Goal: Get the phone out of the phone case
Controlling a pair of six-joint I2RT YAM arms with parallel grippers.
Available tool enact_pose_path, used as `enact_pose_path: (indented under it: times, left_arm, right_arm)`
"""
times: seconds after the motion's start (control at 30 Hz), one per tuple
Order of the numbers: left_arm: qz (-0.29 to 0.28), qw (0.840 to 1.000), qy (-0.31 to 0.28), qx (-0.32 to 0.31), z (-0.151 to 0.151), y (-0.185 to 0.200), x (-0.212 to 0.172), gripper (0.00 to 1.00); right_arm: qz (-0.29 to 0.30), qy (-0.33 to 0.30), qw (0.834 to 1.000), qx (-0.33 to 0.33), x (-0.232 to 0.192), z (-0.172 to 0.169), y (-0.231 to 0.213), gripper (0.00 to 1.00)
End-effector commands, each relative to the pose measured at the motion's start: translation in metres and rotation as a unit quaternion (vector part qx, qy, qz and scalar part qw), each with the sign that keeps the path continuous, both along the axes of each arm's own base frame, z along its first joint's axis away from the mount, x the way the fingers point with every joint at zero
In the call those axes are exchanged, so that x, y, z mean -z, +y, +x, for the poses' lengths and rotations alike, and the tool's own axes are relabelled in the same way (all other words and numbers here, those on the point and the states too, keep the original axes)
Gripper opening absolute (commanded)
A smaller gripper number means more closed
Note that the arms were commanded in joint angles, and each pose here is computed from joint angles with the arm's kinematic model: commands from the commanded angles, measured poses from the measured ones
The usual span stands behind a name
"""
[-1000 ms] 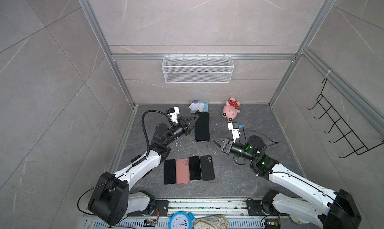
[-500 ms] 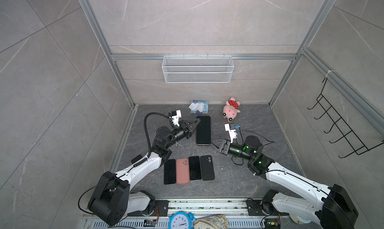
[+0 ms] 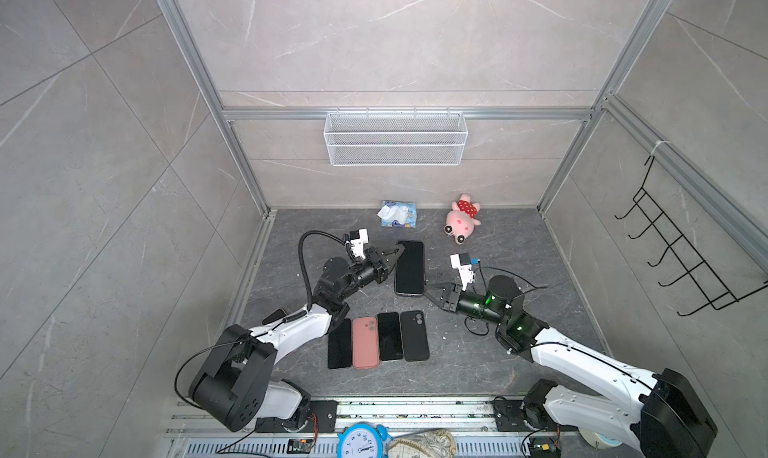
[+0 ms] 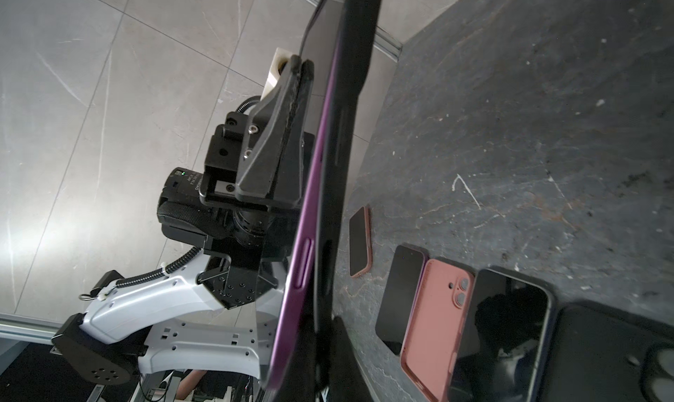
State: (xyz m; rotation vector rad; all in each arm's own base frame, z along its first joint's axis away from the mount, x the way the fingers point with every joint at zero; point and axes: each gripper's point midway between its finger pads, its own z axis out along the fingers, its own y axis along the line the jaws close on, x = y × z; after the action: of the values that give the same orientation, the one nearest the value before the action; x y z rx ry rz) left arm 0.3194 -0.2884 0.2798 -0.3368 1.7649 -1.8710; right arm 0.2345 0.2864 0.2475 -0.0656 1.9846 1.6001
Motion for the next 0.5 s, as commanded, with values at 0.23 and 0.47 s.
enact_pose_path:
  times: [0.23, 0.47]
  left_arm:
    - [0.087, 0.996, -0.017, 0.006, -0.006, -0.013, 0.040, 0.70]
    - [0.250, 0.966, -0.059, 0.018, -0.026, -0.011, 0.059, 0.81]
  right_arm:
    - [-0.094, 0.020, 0.995, 0.027, 0.021, -0.011, -0.024, 0.00]
    - [-0.148, 0.058, 0.986, 0.055, 0.046, -0.008, -0.046, 0.00]
